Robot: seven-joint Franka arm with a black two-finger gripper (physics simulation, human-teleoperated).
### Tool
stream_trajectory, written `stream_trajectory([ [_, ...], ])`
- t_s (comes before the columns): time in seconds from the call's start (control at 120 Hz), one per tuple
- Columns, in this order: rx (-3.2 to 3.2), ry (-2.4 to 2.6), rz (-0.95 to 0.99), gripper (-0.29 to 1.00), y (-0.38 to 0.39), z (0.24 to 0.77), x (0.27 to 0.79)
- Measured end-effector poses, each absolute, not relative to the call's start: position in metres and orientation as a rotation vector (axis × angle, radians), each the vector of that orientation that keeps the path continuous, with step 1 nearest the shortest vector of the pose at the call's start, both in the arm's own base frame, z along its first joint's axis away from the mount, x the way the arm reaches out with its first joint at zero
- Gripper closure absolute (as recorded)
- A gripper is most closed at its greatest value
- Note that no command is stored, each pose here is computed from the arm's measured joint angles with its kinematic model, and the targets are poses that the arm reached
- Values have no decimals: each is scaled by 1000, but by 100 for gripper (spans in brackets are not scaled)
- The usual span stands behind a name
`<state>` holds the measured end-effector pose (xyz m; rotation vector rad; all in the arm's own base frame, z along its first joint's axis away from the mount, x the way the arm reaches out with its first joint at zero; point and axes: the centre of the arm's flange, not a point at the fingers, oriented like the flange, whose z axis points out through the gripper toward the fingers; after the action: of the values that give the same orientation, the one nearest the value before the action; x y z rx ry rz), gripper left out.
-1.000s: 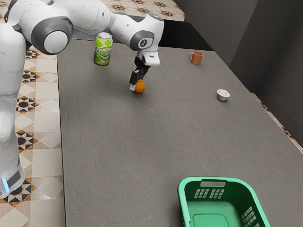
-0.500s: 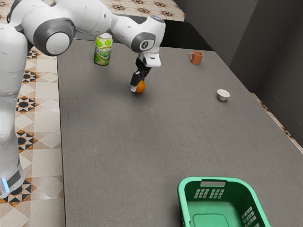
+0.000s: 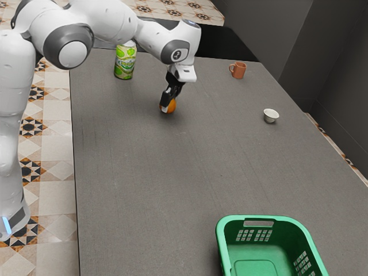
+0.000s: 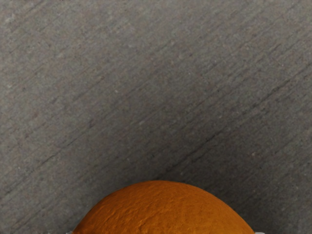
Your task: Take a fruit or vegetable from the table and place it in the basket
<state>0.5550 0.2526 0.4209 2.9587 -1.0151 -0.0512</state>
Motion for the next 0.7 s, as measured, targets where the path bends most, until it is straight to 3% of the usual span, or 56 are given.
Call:
stream_trajectory([
  [0.367, 2969, -1020, -10, 39, 251, 435, 557],
  [0.517, 3010, -1055, 113, 39, 250, 498, 566],
  [0.7, 2909, -1193, 277, 38, 182, 568, 529],
])
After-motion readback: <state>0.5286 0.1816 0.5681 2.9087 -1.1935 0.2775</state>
